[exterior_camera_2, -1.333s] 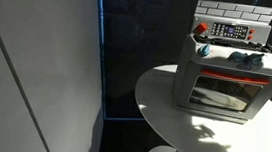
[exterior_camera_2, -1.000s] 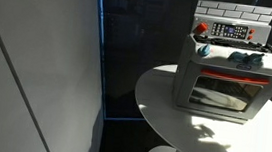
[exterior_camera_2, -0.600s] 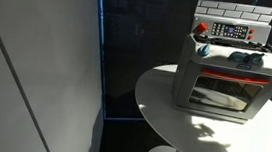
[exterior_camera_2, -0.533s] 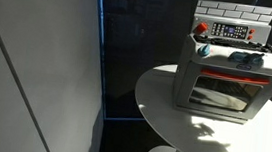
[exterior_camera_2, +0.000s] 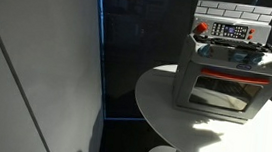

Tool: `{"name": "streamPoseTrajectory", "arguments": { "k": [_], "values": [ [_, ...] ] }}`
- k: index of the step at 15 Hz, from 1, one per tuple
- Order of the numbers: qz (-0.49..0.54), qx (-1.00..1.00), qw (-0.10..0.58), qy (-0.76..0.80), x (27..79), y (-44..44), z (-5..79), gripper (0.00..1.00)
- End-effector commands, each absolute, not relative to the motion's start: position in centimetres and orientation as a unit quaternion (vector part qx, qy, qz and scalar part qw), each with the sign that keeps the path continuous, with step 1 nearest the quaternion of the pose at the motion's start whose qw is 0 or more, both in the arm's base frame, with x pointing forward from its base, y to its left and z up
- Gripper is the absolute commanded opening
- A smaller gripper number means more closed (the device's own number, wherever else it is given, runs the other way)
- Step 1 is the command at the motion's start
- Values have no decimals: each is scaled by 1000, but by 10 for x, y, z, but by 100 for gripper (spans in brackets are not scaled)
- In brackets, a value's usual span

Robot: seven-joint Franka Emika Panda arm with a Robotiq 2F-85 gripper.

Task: Press the top orange button on the right side of the stove

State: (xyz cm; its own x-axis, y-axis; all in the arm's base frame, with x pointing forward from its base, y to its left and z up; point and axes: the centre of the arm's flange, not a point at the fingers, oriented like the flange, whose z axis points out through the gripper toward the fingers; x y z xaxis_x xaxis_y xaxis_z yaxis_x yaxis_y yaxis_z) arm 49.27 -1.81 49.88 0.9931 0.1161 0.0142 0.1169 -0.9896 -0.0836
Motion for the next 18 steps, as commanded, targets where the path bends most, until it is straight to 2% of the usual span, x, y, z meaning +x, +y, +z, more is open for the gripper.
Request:
{"name": "streamPoseTrajectory", "arguments": {
  "k": [1,13,18],
  "values": [
    [-24,-999,-3,-25,532,-29,510,100],
    [-120,-980,-135,86,603,-75,518,100],
    [-138,-971,-151,124,610,-85,516,100]
  ]
}}
